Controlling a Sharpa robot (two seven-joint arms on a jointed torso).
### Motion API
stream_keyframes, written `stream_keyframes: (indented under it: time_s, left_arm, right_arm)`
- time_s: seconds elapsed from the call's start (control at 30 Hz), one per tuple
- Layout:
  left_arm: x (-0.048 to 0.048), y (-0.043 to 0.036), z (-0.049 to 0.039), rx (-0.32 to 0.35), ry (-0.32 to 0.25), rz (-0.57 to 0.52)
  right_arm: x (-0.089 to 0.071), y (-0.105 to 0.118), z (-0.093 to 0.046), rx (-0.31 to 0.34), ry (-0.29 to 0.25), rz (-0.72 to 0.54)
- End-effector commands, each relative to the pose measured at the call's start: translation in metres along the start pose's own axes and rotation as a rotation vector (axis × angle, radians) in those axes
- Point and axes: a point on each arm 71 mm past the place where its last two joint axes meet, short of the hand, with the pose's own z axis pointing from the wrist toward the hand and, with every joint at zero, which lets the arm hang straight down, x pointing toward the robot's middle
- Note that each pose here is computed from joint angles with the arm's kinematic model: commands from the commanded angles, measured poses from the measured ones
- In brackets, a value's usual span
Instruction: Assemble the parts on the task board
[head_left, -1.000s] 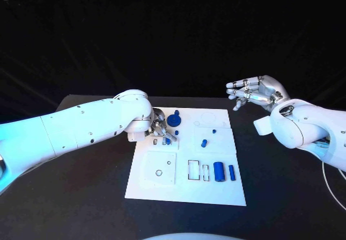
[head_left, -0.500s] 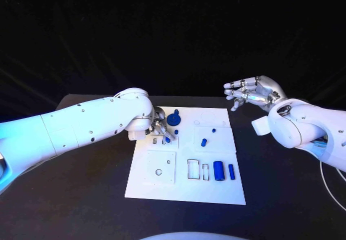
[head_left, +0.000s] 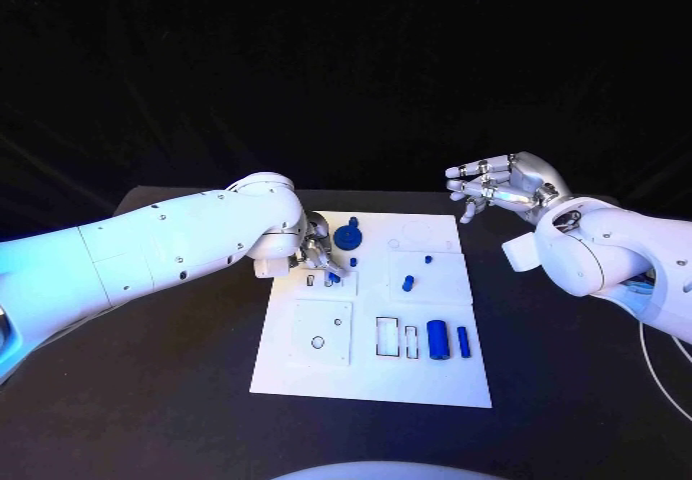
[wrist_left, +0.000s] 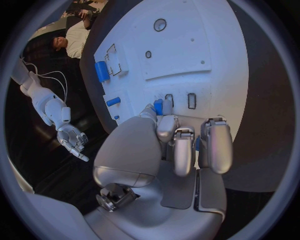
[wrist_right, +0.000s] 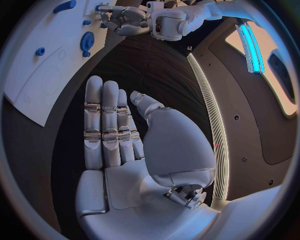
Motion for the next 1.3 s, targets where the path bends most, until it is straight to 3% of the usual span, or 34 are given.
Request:
stream_keyframes:
  time_s: [0.03, 0.37, 0.67, 1.3]
  left_arm:
    - [0.0009, 0.0004, -0.0002, 0.034, -0.020, -0.056]
    - [0.0020, 0.0044, -0.0014, 0.019, -0.046, -0.085]
    - [0.0036, 0.0054, -0.0010, 0.003, -0.053, -0.039]
    - [0.0079, 0.0106, 0.0003, -0.039, -0.039, 0.097]
  right_arm:
    - [0.004, 0.000, 0.000, -0.001, 0.038, 0.005]
    - [0.011, 0.001, 0.000, -0.020, 0.098, 0.008]
    - [0.019, 0.005, -0.001, -0.035, 0.142, 0.018]
    - [0.019, 0.005, -0.001, -0.041, 0.140, 0.017]
